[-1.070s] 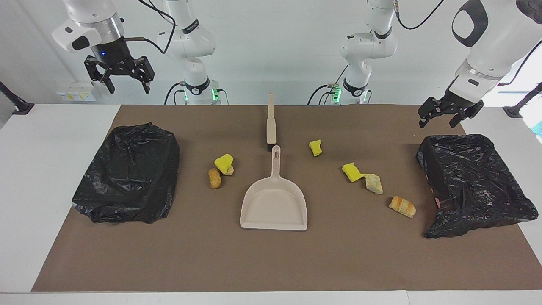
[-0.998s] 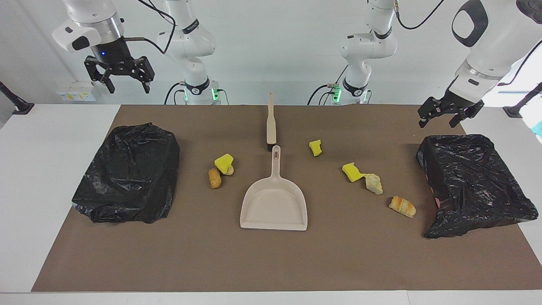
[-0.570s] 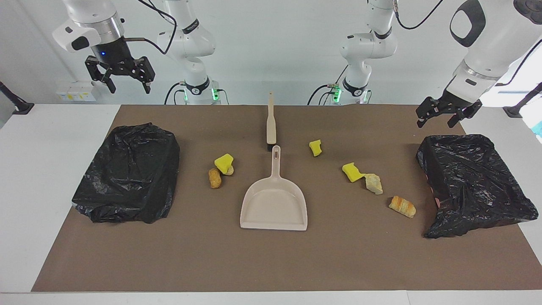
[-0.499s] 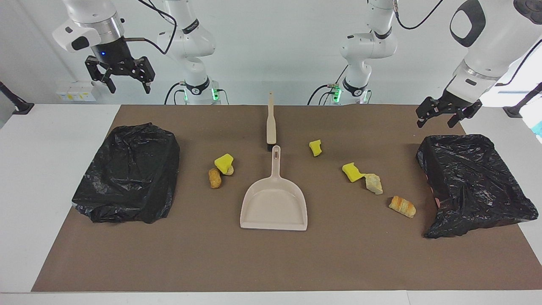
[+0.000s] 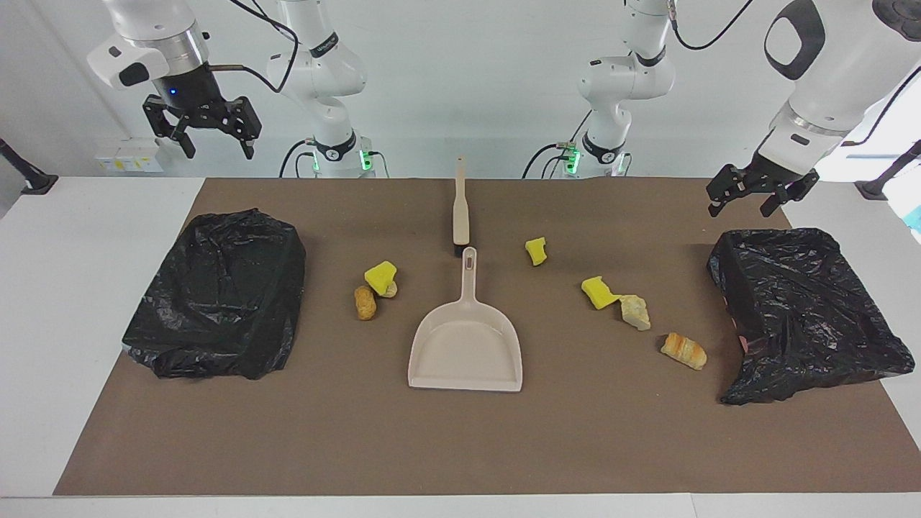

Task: Sweep and dump trash in bin

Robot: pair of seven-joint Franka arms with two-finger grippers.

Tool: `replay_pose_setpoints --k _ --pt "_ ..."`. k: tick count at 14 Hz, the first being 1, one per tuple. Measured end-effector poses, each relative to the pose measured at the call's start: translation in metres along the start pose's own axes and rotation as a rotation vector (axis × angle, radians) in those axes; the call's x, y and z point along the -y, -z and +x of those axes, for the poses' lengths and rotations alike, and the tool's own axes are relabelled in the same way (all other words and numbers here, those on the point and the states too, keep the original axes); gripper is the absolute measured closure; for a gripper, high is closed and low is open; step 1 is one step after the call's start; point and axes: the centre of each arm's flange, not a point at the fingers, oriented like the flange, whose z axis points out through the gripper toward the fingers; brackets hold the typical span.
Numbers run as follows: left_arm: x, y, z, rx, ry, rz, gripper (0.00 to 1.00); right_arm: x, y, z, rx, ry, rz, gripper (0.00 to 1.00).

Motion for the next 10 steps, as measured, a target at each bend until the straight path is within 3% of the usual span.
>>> replay_pose_setpoints --k 10 --pt "-0.0003 -0.0001 -0.0001 0.001 -0.001 0.0 0.0 -0.0042 -0.0008 -0.0013 0.002 -0.008 0.001 0.0"
